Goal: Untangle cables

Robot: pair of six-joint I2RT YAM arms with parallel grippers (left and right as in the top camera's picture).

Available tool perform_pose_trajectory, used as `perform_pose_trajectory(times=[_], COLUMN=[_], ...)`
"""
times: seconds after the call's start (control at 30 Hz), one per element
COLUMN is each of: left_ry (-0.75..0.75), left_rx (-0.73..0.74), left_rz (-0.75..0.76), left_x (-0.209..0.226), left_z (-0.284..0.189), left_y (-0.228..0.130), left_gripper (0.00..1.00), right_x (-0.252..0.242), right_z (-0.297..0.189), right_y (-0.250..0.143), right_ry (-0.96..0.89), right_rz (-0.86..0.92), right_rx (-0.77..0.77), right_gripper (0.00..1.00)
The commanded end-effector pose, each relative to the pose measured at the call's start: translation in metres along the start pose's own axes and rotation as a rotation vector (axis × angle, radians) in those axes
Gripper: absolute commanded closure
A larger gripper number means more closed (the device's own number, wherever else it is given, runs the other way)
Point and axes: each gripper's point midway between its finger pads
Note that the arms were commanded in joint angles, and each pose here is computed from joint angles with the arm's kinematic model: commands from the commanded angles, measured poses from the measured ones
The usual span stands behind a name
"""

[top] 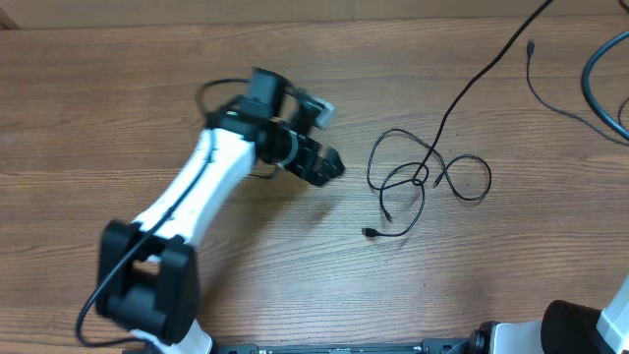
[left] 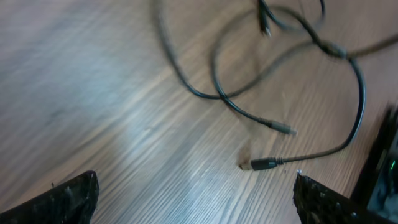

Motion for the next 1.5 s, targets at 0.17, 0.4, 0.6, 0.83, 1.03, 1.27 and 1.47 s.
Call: perform_pose_trajectory(times=[0.17, 0.4, 0.6, 0.83, 1.03, 1.27, 1.47], left_ry=[-0.048, -0.097, -0.104, -0.131, -0.164, -0.174, -0.202], left_rx=[0.114, 0.058, 0.006, 0.020, 0.047, 0.021, 0.045], left_rz=[0.372, 0.340, 0.559, 0.840, 1.018, 1.064, 1.048], left_x=[-0.024, -0.034, -0.038, -0.055, -0.078, -0.084, -0.077], left_z=[0.070, 0.082, 0.084, 0.092, 0.108, 0.122, 0.140], left_y=[-0.020, -0.007, 0.003, -0.008, -0.025, -0.022, -0.030], left_gripper=[0.00, 0.00, 0.00, 0.00, 0.01, 0.00, 0.05], right_x=[-0.013, -0.020, -0.023, -0.034, -0.043, -0.047, -0.049], right_z=[-0.023, -0.028, -0.028, -0.034, -0.043, -0.050, -0.054], right_y=[0.011, 0.013, 0.009, 0.011, 0.012, 0.013, 0.014], right_ry=[-0.002, -0.017, -0.028, -0.059, -0.070, -0.062, -0.060], right_rz=[0.000, -0.003, 0.007, 0.004, 0.011, 0.015, 0.013], right_rx=[0.004, 0.004, 0.021, 0.017, 0.024, 0.031, 0.034], right_gripper=[0.96, 0.96, 0.96, 0.96, 0.96, 0.96, 0.96])
Point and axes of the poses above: each gripper's point midway between its finger pads, its own z axis out along the fingers, its own x axis along the line the jaws close on, y = z × x, and after that the axes turned 15 degrees about -z, right-handed
